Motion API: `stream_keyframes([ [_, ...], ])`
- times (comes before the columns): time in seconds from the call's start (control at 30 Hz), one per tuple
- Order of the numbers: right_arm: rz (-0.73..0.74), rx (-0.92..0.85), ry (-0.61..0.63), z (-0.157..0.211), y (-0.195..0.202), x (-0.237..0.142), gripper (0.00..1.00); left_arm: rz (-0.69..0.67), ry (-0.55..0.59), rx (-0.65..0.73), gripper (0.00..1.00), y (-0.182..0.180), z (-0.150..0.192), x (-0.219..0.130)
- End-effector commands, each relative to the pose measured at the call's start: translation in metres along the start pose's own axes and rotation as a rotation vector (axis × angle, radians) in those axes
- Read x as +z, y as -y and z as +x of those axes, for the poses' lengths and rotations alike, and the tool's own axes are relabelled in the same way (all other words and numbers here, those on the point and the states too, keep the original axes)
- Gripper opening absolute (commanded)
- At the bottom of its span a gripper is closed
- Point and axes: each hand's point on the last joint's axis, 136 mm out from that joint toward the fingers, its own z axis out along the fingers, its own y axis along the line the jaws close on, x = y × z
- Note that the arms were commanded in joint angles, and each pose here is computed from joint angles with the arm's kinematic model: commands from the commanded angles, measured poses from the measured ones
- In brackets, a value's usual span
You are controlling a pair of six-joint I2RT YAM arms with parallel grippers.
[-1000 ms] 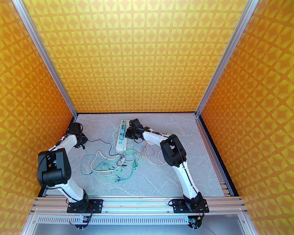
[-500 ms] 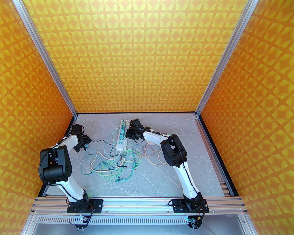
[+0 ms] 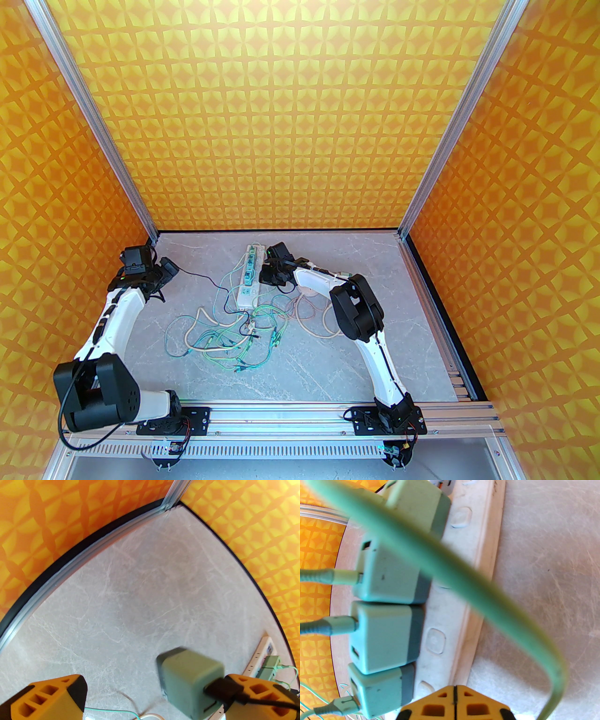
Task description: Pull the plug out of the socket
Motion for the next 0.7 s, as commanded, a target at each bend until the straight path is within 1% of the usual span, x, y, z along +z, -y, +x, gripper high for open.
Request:
stream_keyframes([
  [0.0, -0.014, -0.011, 0.023, -0.008, -0.008, -0.017, 0.07, -0.034, -0.066, 0.059, 1.0, -0.004, 0.014, 0.015],
  [0.13, -0.015, -0.012, 0.024, -0.007, -0.009, -0.02, 0.07, -0.054, -0.111, 0.114, 0.98, -0.004, 0.02, 0.043],
  [0.3, -0.026, -0.018, 0.028, -0.006, -0.012, -0.026, 0.07, -0.12, -0.232, 0.2, 0.96, -0.009, 0.034, 0.087],
  [0.4, -0.03, -0.024, 0.031, -0.005, -0.012, -0.03, 0.07, -0.142, -0.276, 0.228, 0.96, -0.012, 0.041, 0.104],
  [0.53, -0.033, -0.036, 0.032, -0.005, -0.015, -0.036, 0.07, -0.173, -0.349, 0.284, 0.96, -0.017, 0.05, 0.114],
  [0.67, -0.045, -0.041, 0.04, -0.007, -0.018, -0.039, 0.07, -0.208, -0.461, 0.373, 0.97, -0.028, 0.068, 0.116],
])
